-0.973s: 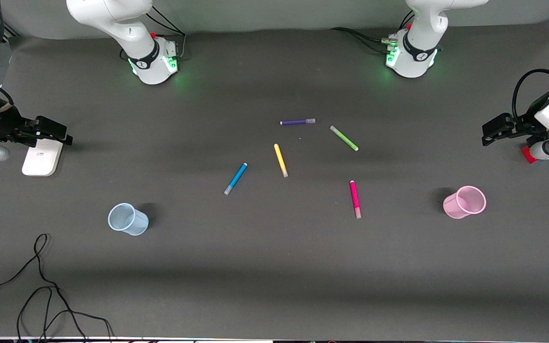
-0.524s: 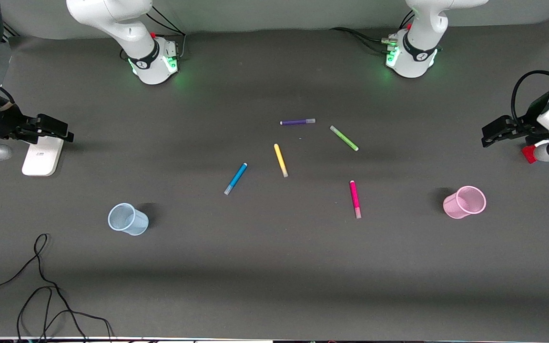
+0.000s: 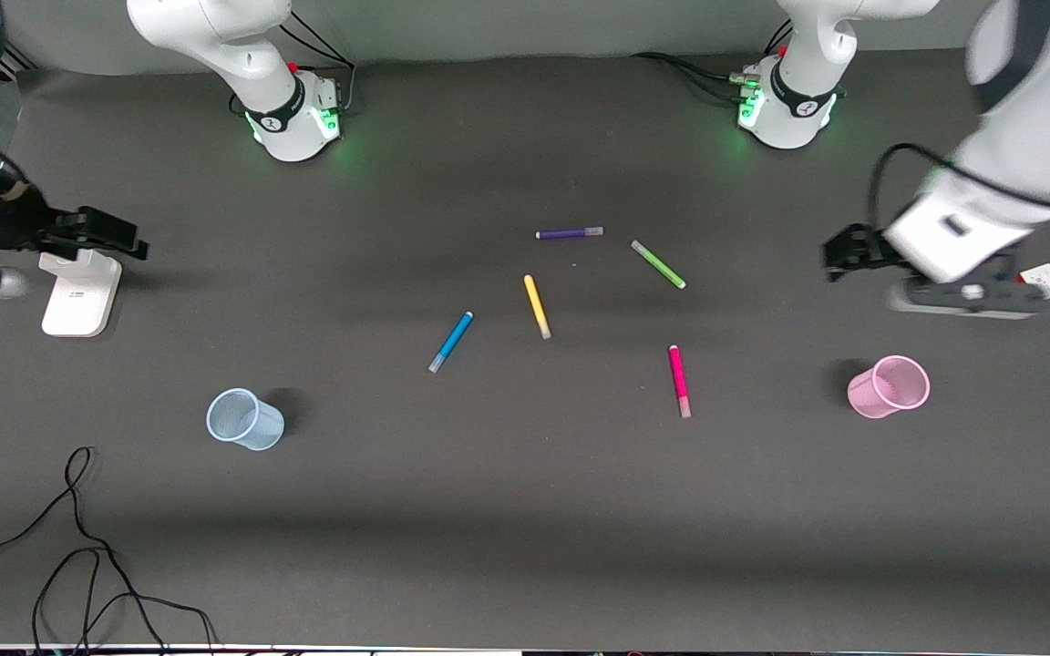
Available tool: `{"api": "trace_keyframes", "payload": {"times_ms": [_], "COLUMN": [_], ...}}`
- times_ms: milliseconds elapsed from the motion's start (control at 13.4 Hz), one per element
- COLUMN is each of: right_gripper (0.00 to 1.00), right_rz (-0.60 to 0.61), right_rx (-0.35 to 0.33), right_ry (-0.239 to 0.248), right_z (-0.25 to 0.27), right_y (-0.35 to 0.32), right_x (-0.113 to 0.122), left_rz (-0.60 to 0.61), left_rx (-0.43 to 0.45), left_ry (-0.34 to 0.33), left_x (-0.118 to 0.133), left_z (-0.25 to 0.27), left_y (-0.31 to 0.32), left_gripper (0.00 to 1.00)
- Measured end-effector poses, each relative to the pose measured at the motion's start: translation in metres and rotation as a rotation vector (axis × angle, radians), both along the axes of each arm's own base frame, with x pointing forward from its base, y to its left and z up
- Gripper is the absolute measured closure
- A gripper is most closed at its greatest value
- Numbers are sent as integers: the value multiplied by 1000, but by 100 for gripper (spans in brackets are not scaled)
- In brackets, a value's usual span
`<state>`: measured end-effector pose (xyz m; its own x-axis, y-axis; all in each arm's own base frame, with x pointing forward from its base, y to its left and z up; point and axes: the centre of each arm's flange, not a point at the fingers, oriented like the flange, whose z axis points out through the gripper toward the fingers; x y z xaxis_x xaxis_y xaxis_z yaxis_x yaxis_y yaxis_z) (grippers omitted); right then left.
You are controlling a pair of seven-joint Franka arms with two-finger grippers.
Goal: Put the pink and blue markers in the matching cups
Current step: 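Reach the right gripper to the blue marker while the left gripper reaches the pink marker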
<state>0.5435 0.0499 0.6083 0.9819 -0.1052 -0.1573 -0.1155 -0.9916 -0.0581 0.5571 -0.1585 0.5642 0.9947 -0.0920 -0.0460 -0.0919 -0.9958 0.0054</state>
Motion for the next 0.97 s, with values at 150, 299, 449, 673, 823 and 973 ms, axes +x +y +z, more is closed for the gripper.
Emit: {"api": "trace_keyframes", "payload": {"times_ms": [150, 299, 449, 673, 823, 973], "right_gripper": [0, 0, 0, 0, 0, 0], "right_rz": [-57, -167, -254, -290, -316, -345], "right_rx": [-20, -32, -67, -96, -101, -109], "right_ry": [16, 52, 105, 210, 246, 257], "right_z": [-4, -19, -51, -122, -171, -222], "right_y": [60, 129, 183, 223, 227, 225], "right_x": [0, 5, 12, 25, 40, 48], "left_rz": [19, 17, 16, 24, 23, 17], "left_rx": [-3, -5, -3, -6, -14, -12], "left_ry": [-11, -13, -4, -19, -38, -42], "left_x": [-2, -2, 3, 11, 8, 4], "left_z": [-18, -35, -53, -96, -139, -183], "left_y": [-48, -76, -82, -80, -80, -79], "left_gripper": [0, 0, 0, 0, 0, 0]}}
